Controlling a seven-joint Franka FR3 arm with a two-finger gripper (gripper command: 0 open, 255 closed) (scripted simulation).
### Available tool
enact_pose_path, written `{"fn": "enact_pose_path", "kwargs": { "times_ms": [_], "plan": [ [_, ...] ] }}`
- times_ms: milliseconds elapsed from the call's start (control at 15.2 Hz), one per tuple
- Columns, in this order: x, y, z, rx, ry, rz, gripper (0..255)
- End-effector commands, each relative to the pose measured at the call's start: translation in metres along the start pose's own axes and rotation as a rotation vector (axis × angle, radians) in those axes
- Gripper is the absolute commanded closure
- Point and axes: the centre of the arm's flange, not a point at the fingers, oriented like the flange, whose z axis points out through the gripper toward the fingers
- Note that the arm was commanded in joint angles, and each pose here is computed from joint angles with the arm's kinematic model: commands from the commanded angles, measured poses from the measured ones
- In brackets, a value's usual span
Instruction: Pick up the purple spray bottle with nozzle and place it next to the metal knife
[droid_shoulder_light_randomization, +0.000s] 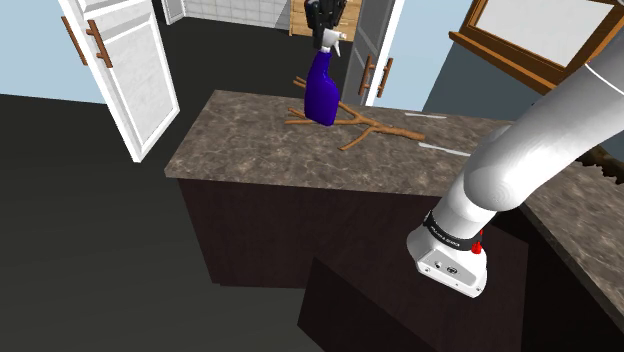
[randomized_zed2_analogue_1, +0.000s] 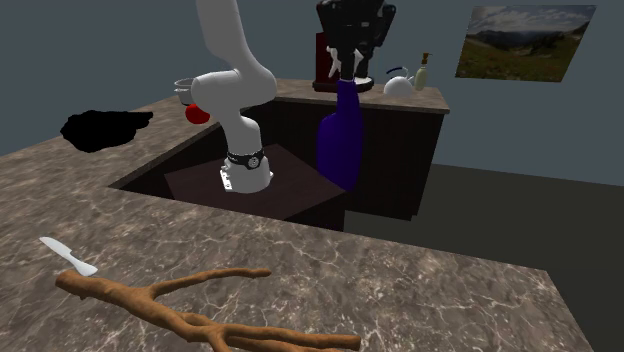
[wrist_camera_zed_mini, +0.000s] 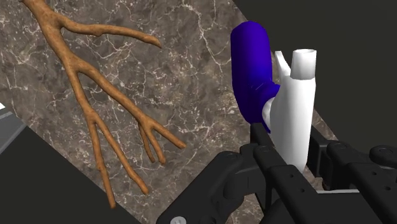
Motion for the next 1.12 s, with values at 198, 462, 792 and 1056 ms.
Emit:
{"fn": "enact_pose_path", "kwargs": {
  "times_ms": [198, 462, 792, 1056],
  "plan": [
    [0.001, 0.000, -0.027, 0.000, 0.000, 0.000, 255],
    [0.002, 0.000, -0.048, 0.000, 0.000, 0.000, 255],
    [0.002, 0.001, -0.074, 0.000, 0.000, 0.000, 255],
    [0.003, 0.001, -0.095, 0.000, 0.000, 0.000, 255]
  ]
}}
